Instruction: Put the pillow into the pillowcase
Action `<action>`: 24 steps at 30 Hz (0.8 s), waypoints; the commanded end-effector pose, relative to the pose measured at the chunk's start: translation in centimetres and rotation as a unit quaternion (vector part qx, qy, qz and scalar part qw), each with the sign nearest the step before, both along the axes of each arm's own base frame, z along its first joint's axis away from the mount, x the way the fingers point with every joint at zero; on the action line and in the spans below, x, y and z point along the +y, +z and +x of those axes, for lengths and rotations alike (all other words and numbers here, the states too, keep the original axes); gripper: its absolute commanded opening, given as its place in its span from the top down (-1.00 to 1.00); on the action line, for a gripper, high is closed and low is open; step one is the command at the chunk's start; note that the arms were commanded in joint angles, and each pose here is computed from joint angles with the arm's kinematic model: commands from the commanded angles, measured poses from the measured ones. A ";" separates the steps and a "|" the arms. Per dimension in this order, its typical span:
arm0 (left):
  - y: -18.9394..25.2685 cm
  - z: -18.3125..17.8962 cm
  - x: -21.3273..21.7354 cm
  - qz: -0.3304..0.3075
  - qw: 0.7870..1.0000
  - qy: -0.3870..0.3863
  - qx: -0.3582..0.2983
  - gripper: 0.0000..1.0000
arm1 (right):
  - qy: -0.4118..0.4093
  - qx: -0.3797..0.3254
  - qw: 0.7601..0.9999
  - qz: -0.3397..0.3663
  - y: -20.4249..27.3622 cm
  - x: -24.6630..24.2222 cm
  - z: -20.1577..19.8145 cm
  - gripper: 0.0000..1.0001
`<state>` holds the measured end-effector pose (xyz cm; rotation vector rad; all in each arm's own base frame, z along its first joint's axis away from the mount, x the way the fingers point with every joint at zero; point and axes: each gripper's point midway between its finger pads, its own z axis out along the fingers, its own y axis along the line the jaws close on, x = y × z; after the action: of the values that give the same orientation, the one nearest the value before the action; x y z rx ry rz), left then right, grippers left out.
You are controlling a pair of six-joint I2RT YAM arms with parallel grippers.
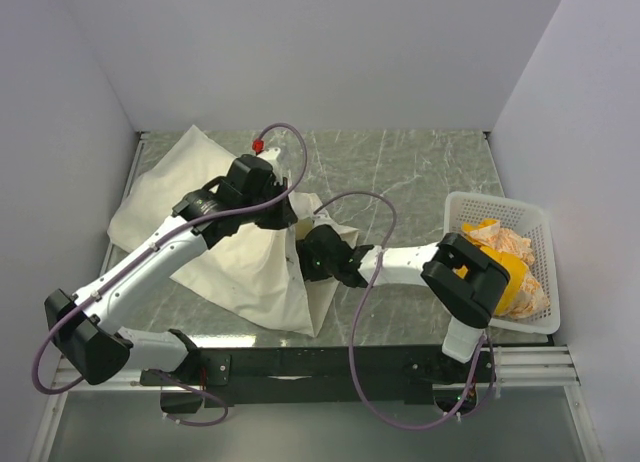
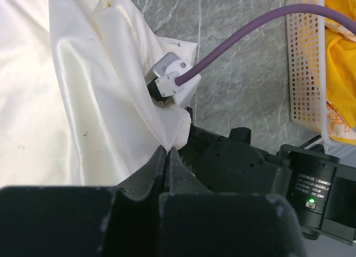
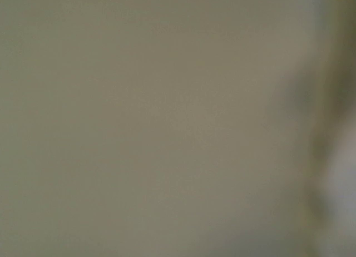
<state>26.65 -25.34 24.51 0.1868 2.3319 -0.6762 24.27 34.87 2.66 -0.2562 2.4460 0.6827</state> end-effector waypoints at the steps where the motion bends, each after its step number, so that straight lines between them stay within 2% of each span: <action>1: 1.6 -0.3 0.3 -0.019 1.000 0.002 -0.015 0.98 | -0.013 0.011 1.000 -0.007 -0.9 0.4 -0.5 0.16; 2: 1.6 -0.4 0.3 -0.020 1.000 0.001 -0.015 0.98 | -0.014 0.015 1.000 -0.009 -1.2 0.1 -0.9 0.55; 5: 1.5 -0.5 0.3 -0.021 1.000 0.001 -0.015 0.98 | -0.022 0.012 1.000 0.005 0.4 -1.0 -1.7 1.00; 11: 1.6 -0.7 0.6 -0.019 1.000 0.000 -0.018 0.98 | -0.020 -0.008 0.998 0.063 4.7 -3.2 -3.9 1.00; 19: 1.8 -1.5 1.5 -0.008 1.000 -0.002 -0.022 0.97 | -0.049 -0.036 0.995 0.082 7.4 -6.3 -4.8 0.99; 20: 1.9 -1.5 1.6 -0.010 1.000 -0.002 -0.023 0.98 | -0.057 -0.035 0.996 0.067 7.1 -6.2 -4.1 0.85; 22: 2.3 -1.5 1.8 -0.011 1.000 0.003 -0.028 0.98 | -0.056 -0.043 0.996 0.050 6.8 -5.7 -3.1 0.72; 24: 3.1 -1.5 1.8 -0.019 0.999 0.005 -0.035 0.97 | -0.061 -0.053 0.997 0.018 5.9 -4.7 -1.2 0.47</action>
<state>25.32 -24.01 25.56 0.1815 2.3132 -0.6805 20.24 29.46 9.67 -0.1150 2.3181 0.7941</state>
